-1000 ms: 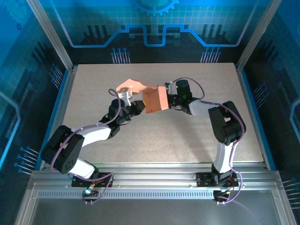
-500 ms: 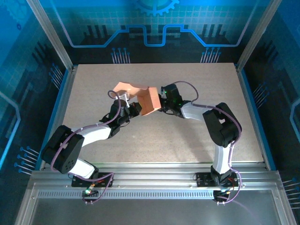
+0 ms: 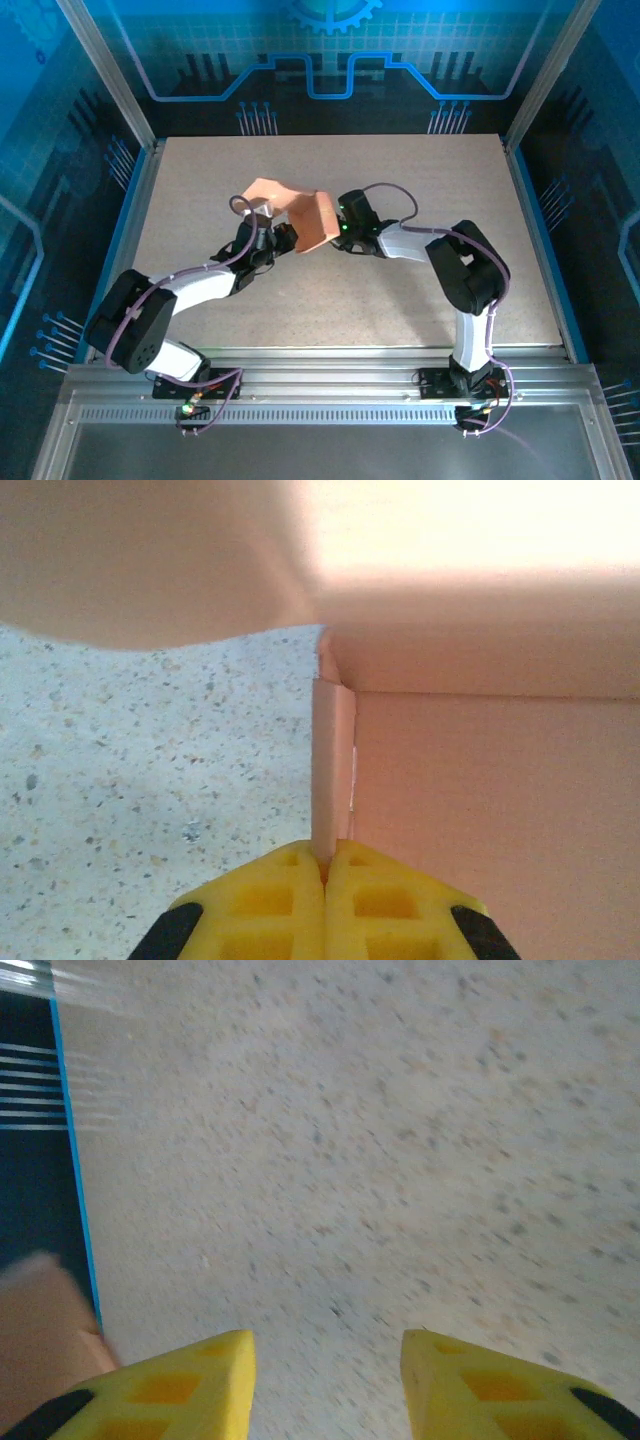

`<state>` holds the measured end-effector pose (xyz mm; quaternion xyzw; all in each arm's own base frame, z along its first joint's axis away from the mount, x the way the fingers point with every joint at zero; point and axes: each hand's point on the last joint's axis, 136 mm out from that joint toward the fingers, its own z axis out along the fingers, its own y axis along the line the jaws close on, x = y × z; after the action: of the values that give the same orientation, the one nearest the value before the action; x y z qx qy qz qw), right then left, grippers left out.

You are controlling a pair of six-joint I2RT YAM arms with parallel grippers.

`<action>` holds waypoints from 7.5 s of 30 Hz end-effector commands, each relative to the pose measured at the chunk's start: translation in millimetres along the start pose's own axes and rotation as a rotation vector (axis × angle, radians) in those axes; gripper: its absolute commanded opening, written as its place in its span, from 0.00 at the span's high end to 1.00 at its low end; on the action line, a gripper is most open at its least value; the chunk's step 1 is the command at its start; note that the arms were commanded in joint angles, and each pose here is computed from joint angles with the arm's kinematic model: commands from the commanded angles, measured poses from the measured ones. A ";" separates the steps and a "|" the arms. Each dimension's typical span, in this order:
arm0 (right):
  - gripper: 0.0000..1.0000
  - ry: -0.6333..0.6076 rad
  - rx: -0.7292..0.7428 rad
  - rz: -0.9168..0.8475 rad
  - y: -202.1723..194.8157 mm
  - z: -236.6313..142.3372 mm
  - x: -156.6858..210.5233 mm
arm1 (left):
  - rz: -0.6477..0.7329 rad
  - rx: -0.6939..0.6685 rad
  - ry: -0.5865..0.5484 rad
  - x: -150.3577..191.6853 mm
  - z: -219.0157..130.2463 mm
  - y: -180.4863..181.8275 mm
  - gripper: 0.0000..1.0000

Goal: Fold the paper box

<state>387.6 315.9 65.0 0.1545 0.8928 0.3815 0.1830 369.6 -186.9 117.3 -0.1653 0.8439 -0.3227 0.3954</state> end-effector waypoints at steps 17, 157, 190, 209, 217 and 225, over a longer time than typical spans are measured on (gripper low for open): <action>0.37 -0.256 0.193 -0.238 -51.0 -142.2 -64.1 | 0.227 -0.340 0.152 -12.7 -12.5 45.6 1.00; 0.88 0.175 1.016 -0.847 -124.8 -43.3 21.3 | 0.074 -0.261 0.191 -6.3 -43.9 64.1 0.08; 0.48 0.346 -0.030 -0.255 -87.6 -68.6 18.8 | 0.076 -0.208 0.196 -1.5 -35.5 60.8 0.08; 0.40 0.198 0.000 -0.302 -111.7 -109.9 23.6 | 0.031 -0.159 0.070 -29.7 -54.3 57.2 0.09; 0.43 0.195 0.017 -0.312 -120.2 -125.7 50.2 | -0.085 -0.211 -0.040 -80.9 -75.4 92.8 0.10; 0.53 0.236 0.071 -0.442 -109.5 -105.4 58.8 | -0.130 -0.200 0.051 -79.2 -38.2 100.6 0.11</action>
<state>271.7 195.1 45.1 -0.0606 0.9278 0.3356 0.1514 370.6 -48.9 108.7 -0.2534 0.8721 -0.2450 0.3394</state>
